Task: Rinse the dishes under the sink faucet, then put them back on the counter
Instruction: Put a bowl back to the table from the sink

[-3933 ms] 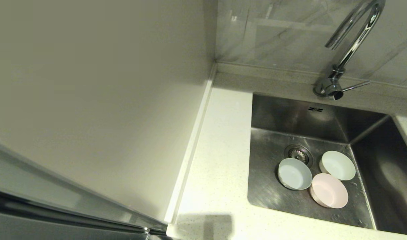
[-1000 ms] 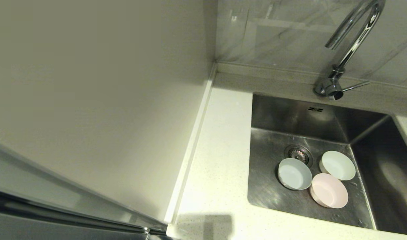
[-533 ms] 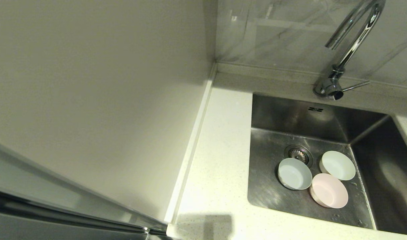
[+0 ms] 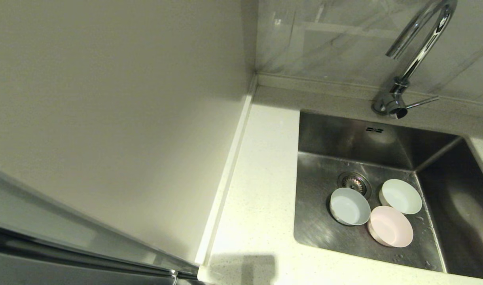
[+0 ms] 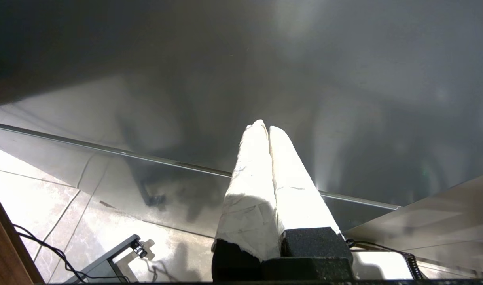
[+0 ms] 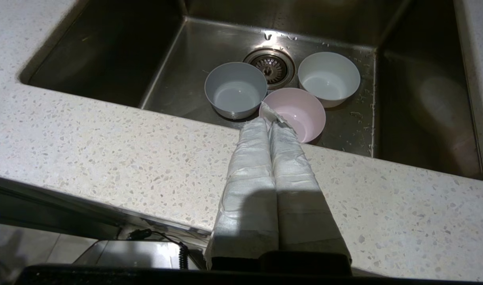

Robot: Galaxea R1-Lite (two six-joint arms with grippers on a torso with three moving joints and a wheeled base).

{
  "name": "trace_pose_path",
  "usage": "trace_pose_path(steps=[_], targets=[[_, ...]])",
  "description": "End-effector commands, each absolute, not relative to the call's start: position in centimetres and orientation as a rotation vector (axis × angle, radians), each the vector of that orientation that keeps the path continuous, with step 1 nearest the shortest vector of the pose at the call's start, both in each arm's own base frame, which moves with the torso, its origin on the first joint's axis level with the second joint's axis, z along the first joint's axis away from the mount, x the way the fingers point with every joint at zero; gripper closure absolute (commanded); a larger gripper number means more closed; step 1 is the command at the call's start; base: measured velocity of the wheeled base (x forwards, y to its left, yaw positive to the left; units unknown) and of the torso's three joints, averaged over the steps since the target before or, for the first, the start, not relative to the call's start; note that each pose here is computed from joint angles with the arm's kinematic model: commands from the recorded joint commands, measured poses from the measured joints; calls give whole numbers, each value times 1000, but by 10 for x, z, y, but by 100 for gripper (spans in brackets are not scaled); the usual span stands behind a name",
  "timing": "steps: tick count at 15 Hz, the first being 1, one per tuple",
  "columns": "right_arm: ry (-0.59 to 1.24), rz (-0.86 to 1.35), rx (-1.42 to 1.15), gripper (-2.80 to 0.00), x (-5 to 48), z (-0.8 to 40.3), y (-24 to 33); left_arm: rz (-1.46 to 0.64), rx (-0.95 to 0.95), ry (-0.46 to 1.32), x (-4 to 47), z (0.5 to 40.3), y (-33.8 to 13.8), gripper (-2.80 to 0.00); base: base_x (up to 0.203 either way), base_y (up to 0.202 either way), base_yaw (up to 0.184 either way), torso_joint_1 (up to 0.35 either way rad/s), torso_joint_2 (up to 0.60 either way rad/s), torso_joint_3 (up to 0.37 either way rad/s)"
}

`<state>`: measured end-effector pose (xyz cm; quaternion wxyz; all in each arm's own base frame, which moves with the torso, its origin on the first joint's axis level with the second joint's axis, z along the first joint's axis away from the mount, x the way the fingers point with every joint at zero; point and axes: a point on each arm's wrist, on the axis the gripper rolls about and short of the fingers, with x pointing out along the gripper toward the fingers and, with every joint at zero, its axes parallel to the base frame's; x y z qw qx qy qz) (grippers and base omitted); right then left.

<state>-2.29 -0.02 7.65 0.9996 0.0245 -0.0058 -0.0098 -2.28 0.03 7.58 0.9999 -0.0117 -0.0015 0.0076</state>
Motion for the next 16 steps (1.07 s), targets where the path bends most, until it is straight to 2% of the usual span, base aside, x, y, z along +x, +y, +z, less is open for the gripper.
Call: trace_pose_path(steps=[1, 5, 9, 13, 16], targets=[[-14, -16, 30, 0, -23, 77, 0, 15, -25, -8, -23, 76, 0, 0, 0, 0, 0, 0, 0, 0], [-10, -29, 10, 0, -24, 80, 0, 15, -24, -7, -23, 76, 0, 0, 0, 0, 0, 0, 0, 0], [70, -85, 87, 0, -11, 156, -2, 15, -25, -6, -23, 76, 0, 0, 0, 0, 0, 0, 0, 0], [202, -178, 92, 0, 68, 246, -4, 15, -25, -7, -23, 76, 0, 0, 0, 0, 0, 0, 0, 0], [298, -222, 32, 0, 144, 276, -9, 15, -25, -6, -23, 76, 0, 0, 0, 0, 0, 0, 0, 0]])
